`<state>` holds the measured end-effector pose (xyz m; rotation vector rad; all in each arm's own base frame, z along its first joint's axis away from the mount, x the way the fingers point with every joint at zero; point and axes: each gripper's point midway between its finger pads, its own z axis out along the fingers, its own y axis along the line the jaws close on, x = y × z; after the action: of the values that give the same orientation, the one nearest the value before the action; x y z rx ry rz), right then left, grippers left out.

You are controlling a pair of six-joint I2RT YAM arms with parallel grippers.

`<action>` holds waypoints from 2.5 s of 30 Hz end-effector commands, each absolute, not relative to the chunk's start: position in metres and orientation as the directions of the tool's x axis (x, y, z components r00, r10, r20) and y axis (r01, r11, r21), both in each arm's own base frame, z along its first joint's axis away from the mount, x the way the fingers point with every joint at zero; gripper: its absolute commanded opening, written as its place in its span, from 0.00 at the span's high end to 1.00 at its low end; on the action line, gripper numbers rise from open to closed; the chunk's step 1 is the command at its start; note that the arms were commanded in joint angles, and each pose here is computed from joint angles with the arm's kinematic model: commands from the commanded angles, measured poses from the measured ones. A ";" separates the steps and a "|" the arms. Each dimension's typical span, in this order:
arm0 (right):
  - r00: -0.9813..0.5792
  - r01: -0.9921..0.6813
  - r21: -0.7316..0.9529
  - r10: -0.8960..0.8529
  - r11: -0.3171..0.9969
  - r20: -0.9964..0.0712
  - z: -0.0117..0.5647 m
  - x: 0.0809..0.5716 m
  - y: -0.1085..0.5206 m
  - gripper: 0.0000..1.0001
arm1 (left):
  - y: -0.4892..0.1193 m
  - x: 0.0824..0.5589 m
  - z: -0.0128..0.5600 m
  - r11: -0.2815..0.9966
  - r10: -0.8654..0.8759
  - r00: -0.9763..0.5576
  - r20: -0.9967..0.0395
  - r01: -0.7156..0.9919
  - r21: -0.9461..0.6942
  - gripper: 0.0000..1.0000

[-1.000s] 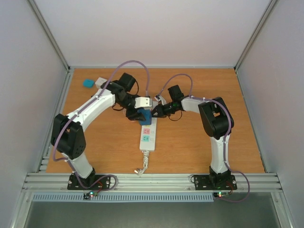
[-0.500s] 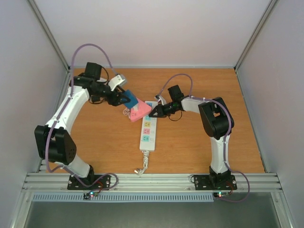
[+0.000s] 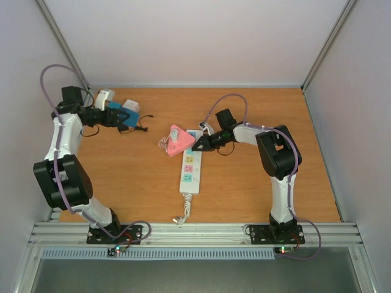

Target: Pull the plug off the socket

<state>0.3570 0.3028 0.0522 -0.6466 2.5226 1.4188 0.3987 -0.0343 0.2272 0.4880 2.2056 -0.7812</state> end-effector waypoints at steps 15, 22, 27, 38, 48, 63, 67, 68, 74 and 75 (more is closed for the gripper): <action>-0.924 -0.375 0.687 -0.313 0.622 -0.221 -0.001 0.347 0.278 0.80 | 0.116 0.442 0.146 0.834 -0.282 -0.737 -0.614 0.127 -0.536 0.69; -0.923 -0.378 0.677 -0.319 0.632 -0.217 -0.001 0.344 0.275 0.80 | 0.125 0.452 0.127 0.797 -0.304 -0.766 -0.566 0.121 -0.592 0.67; -0.923 -0.376 0.673 -0.318 0.637 -0.215 -0.001 0.346 0.275 0.80 | 0.135 0.457 0.119 0.765 -0.358 -0.756 -0.548 0.100 -0.637 0.67; -0.927 -0.367 0.673 -0.311 0.642 -0.209 0.000 0.348 0.277 0.80 | 0.138 0.453 0.088 0.746 -0.366 -0.794 -0.486 0.061 -0.663 0.57; -0.928 -0.364 0.672 -0.308 0.645 -0.208 0.003 0.349 0.277 0.80 | 0.154 0.447 0.072 0.776 -0.370 -0.816 -0.445 -0.007 -0.631 0.28; -0.925 -0.374 0.670 -0.311 0.641 -0.220 0.007 0.344 0.276 0.79 | 0.170 0.441 0.067 0.840 -0.355 -0.823 -0.444 -0.072 -0.538 0.24; -0.923 -0.380 0.669 -0.314 0.639 -0.224 0.008 0.343 0.276 0.79 | 0.173 0.438 0.064 0.850 -0.356 -0.828 -0.434 -0.093 -0.519 0.26; -0.922 -0.382 0.668 -0.315 0.639 -0.227 0.008 0.343 0.276 0.79 | 0.175 0.437 0.063 0.854 -0.355 -0.828 -0.434 -0.097 -0.512 0.27; -0.919 -0.391 0.668 -0.314 0.633 -0.240 0.011 0.343 0.276 0.79 | 0.179 0.433 0.062 0.865 -0.359 -0.833 -0.421 -0.128 -0.486 0.28; -0.919 -0.391 0.668 -0.313 0.633 -0.242 0.011 0.343 0.276 0.79 | 0.178 0.433 0.062 0.865 -0.358 -0.834 -0.419 -0.128 -0.485 0.28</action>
<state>0.3569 0.2986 0.0520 -0.6614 2.5637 1.3359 0.4426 0.1580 0.0717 -0.3040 2.4591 -0.7451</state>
